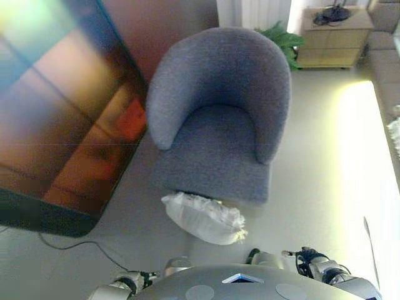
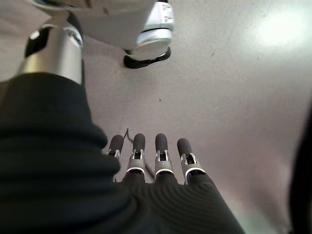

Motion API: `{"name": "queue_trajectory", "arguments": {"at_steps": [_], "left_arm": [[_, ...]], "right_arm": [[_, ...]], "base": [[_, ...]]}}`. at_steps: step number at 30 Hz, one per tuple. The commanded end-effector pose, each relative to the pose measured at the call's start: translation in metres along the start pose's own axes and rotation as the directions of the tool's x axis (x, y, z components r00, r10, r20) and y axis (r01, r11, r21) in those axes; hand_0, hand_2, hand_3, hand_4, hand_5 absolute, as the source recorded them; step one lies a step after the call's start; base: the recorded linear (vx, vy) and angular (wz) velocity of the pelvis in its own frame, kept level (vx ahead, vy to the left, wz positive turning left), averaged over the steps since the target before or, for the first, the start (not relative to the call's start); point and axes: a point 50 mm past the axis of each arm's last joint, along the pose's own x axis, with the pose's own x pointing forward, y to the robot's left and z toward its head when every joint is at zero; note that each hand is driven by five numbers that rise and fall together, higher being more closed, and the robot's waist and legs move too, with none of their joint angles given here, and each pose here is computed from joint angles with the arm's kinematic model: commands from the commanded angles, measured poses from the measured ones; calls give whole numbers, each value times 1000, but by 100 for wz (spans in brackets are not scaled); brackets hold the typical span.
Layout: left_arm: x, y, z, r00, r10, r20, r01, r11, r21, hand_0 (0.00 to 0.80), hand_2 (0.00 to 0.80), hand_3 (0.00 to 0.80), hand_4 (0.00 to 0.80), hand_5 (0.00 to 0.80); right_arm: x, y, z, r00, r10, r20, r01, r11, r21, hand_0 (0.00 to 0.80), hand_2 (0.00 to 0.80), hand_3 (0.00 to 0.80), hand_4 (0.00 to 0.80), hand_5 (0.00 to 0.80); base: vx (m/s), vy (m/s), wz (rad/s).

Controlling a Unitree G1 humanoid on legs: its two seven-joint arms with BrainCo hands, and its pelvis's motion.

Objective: Pick up the cushion and take it to the sofa

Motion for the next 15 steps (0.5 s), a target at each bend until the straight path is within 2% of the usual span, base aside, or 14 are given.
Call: {"name": "queue_trajectory", "arguments": {"at_steps": [1,8,15], "left_arm": [[1,13,5,999,27,20,-27,999,24,0,0,0,0,0],[0,16,15,997,36,73,-38,999,34,0,0,0,0,0],[2,38,17,986,111,125,-115,993,31,0,0,0,0,0]], "right_arm": [[0,4,21,999,-22,38,19,997,74,0,0,0,0,0],[-1,11,23,998,-21,59,14,993,121,0,0,0,0,0],[-5,29,41,989,19,144,-35,993,112,0,0,0,0,0]], "base": [[-182,194,11],[-104,213,3],[43,40,15]]}}
